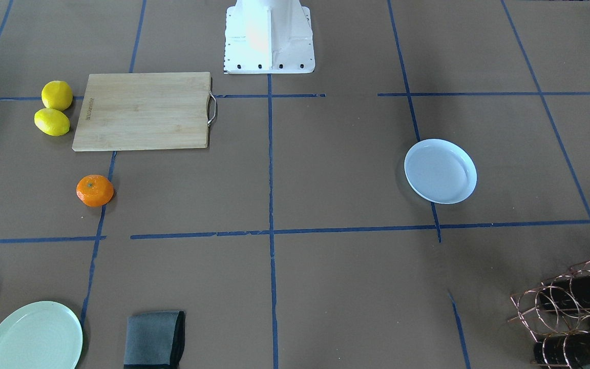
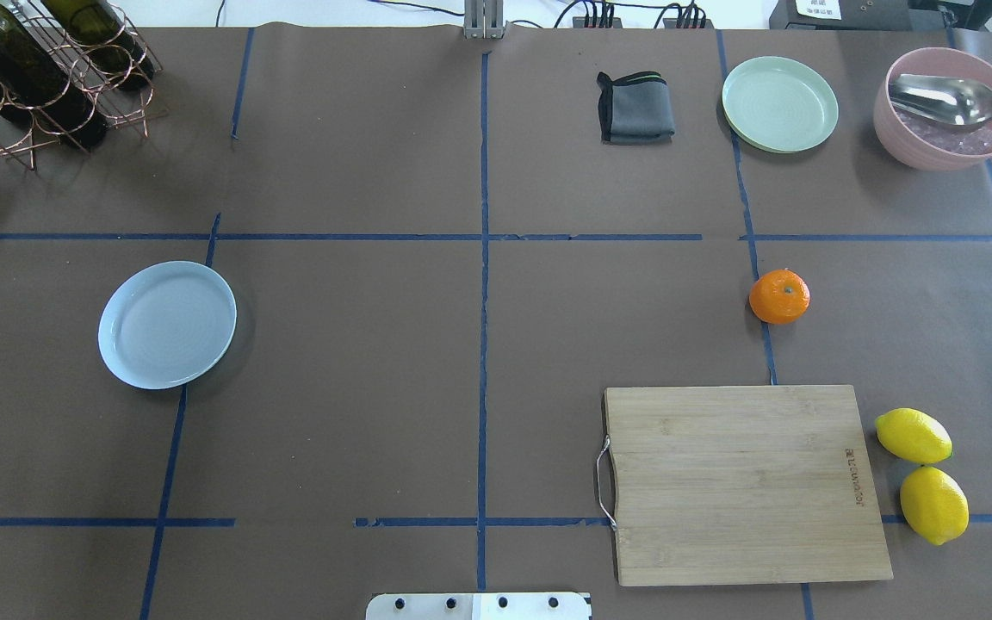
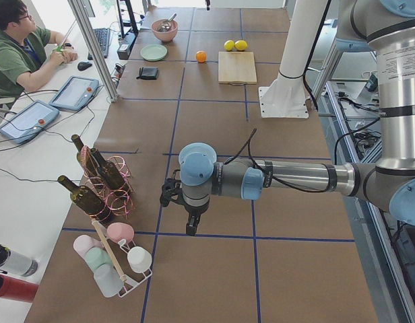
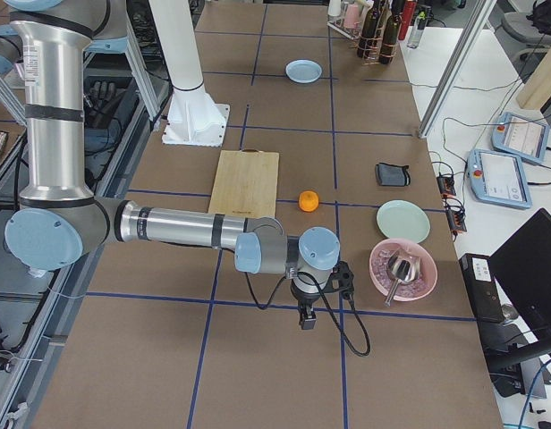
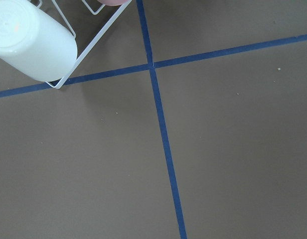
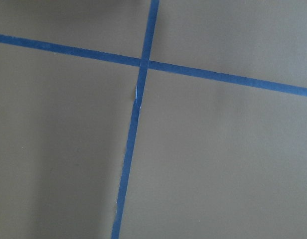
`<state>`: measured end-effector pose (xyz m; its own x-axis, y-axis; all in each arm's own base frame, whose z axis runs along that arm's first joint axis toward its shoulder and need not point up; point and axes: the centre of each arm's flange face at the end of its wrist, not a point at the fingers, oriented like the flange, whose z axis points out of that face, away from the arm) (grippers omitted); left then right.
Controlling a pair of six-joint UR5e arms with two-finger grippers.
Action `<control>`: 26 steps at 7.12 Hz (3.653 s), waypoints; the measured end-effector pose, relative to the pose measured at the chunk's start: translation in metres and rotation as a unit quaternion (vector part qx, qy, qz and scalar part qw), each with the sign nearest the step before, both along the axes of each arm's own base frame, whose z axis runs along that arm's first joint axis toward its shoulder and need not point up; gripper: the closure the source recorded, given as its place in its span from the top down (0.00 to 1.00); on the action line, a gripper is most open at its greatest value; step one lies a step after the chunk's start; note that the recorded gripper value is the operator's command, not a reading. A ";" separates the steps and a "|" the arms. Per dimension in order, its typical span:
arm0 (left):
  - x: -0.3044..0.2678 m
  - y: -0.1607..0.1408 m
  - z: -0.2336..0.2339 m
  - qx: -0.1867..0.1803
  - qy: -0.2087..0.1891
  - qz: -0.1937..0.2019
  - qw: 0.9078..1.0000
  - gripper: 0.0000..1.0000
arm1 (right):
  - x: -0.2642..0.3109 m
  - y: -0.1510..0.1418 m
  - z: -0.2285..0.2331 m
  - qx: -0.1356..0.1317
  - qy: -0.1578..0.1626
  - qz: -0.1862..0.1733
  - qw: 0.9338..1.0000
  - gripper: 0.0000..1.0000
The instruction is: Pick orange to plate
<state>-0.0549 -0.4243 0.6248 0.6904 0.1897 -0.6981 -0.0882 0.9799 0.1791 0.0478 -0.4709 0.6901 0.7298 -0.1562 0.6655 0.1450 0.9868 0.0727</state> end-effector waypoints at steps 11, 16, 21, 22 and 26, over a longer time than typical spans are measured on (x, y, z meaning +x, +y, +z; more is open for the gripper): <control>0.005 -0.075 -0.095 0.263 0.010 -0.006 0.965 1.00 | -0.015 -0.026 -0.114 0.138 -0.016 0.003 0.990 1.00; 0.172 -0.067 -0.109 0.200 0.085 -0.047 0.975 1.00 | -0.016 -0.030 -0.119 0.159 -0.021 0.012 0.987 1.00; 0.305 -0.022 -0.088 0.075 0.088 -0.157 0.981 0.78 | -0.016 -0.029 -0.117 0.158 -0.021 0.012 0.987 1.00; 0.325 -0.012 -0.084 0.065 0.086 -0.169 0.980 0.75 | -0.016 -0.029 -0.117 0.158 -0.021 0.012 0.987 1.00; 0.356 0.005 -0.062 0.057 0.064 -0.172 0.981 0.00 | -0.016 -0.029 -0.116 0.157 -0.021 0.012 0.987 1.00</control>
